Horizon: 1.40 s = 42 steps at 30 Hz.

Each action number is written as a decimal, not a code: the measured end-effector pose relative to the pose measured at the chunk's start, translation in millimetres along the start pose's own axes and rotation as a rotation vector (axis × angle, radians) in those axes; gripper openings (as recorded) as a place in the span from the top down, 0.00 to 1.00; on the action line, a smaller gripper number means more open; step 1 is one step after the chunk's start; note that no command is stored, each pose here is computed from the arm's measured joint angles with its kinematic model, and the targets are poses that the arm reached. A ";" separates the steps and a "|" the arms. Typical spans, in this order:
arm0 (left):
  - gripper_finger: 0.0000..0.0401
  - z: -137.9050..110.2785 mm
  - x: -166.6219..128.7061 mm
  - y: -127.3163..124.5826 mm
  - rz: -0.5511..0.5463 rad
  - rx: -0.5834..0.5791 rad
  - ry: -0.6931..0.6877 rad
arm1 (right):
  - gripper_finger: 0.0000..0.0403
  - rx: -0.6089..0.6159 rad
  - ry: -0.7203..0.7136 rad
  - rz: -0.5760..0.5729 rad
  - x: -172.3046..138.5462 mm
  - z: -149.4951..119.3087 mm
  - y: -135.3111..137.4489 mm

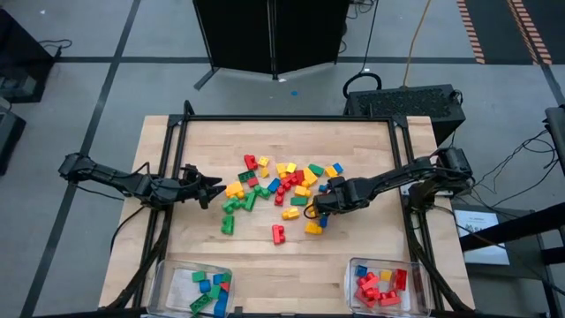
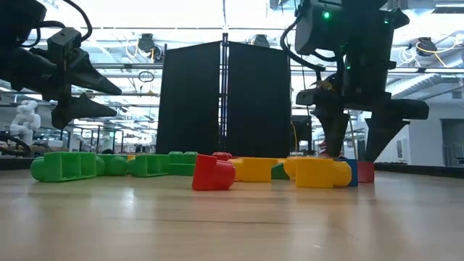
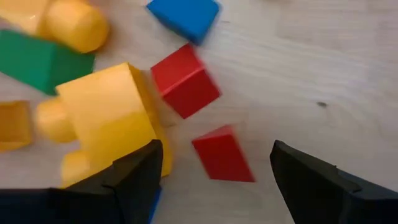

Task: Sort blocks by size
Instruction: Put the red triangular block into the right transparent bin

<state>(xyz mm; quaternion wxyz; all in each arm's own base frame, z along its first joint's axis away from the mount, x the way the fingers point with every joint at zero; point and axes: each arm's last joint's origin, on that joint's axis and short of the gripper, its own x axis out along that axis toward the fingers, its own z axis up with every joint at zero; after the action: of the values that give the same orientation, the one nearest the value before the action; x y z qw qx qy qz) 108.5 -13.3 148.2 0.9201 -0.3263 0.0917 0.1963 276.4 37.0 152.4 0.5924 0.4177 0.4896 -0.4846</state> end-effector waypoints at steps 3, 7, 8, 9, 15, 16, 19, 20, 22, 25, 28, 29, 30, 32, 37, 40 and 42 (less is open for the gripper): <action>0.36 0.0 0.0 0.0 0.000 0.000 0.000 | 0.31 0.008 0.031 -0.063 10.0 -2.4 -8.4; 0.36 0.0 0.0 0.0 0.000 -0.004 0.000 | 0.33 -0.009 0.036 -0.040 10.1 -2.8 -7.3; 0.36 0.0 0.0 0.0 0.000 -0.004 0.000 | 0.33 -0.020 0.039 -0.035 10.5 -2.8 -6.6; 0.36 0.0 0.0 0.1 0.000 -0.004 0.000 | 0.33 -0.033 0.041 -0.028 10.2 -2.8 -6.1; 0.36 -1.0 0.8 0.3 0.008 0.002 0.007 | 0.33 -0.041 0.046 -0.028 13.3 3.7 -5.2; 0.36 -1.0 0.8 0.3 0.008 0.002 0.007 | 0.34 -0.043 0.051 -0.029 14.3 4.4 -4.5; 0.36 -1.0 0.8 0.3 0.008 0.001 0.007 | 0.37 -0.047 0.057 -0.044 17.5 7.5 -4.0; 0.36 -1.0 0.8 0.3 0.008 0.001 0.007 | 0.38 -0.044 0.063 -0.046 18.7 8.3 -3.7; 0.36 -0.9 0.8 0.3 0.007 0.001 0.007 | 0.42 -0.042 0.078 -0.046 22.4 10.1 -2.4; 0.36 -0.9 0.8 0.3 0.008 0.001 0.006 | 0.50 -0.062 0.091 -0.035 25.6 11.7 -0.4; 0.36 -0.9 0.8 0.3 0.007 0.000 0.007 | 0.62 -0.059 0.098 -0.026 26.0 12.9 0.3; 0.36 -0.9 0.8 0.3 0.007 0.000 0.007 | 0.67 -0.065 0.098 -0.027 26.1 12.9 0.3; 0.36 -0.9 0.8 0.3 0.007 0.000 0.007 | 0.72 -0.073 0.095 -0.028 26.0 13.0 0.2; 0.36 -0.9 0.8 0.3 0.007 0.001 0.007 | 0.82 -0.086 0.095 -0.028 25.1 13.2 0.0; 0.36 -0.9 0.8 0.3 0.007 0.000 0.007 | 0.86 -0.096 0.094 -0.024 23.7 13.4 -0.3; 0.36 -0.9 0.8 0.3 0.007 0.000 0.007 | 0.86 -0.103 0.092 -0.012 19.0 12.4 0.2; 0.36 -1.0 0.8 0.2 0.005 0.000 0.009 | 0.91 -0.117 0.085 0.002 10.0 12.0 2.1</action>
<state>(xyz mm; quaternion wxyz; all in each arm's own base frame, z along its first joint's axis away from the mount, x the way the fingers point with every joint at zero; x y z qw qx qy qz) 109.0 -13.6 147.0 0.9193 -0.3267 0.0966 0.1973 281.0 24.1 144.7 0.5950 0.4032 0.5415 -0.4362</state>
